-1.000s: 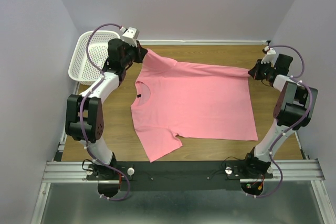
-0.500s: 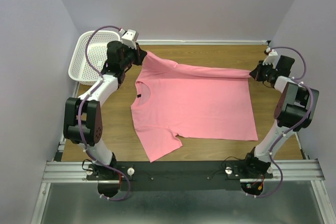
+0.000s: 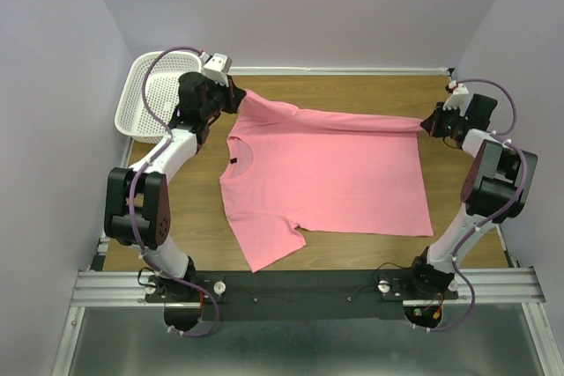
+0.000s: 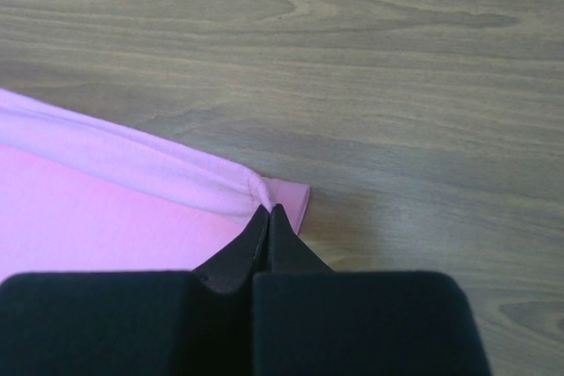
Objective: Fold and stack the t-shirts
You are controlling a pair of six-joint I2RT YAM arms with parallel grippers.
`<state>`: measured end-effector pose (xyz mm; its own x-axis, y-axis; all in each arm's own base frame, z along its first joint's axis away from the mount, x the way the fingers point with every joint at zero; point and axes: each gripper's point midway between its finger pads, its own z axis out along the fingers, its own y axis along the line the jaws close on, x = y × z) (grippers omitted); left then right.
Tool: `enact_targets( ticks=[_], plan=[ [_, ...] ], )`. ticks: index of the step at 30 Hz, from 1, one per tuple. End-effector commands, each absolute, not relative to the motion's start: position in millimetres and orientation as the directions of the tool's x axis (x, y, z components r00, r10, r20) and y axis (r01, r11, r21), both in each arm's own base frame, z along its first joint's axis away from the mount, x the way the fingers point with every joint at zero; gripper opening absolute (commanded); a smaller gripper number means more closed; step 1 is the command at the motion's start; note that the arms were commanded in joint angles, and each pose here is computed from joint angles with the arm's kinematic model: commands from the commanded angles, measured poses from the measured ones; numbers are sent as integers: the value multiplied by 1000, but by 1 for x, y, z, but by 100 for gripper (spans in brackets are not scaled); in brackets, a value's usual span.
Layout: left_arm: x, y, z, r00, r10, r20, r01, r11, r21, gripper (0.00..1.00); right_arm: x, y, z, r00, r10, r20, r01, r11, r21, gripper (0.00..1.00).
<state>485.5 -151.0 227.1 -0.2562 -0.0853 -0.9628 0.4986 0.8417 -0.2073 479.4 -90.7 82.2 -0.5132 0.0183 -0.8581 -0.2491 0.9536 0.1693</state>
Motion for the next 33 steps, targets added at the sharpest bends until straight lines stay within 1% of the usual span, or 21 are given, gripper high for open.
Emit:
enact_targets(
  ticks=[1, 33],
  plan=[
    [479, -147, 242, -213, -77, -974, 505, 845, -177, 0, 476, -96, 91, -488, 1, -873, -257, 956, 145, 1],
    [484, -133, 234, -227, -69, -971, 447, 879, -167, 0, 444, -82, 97, -477, -32, -879, -300, 945, 128, 0]
  ],
)
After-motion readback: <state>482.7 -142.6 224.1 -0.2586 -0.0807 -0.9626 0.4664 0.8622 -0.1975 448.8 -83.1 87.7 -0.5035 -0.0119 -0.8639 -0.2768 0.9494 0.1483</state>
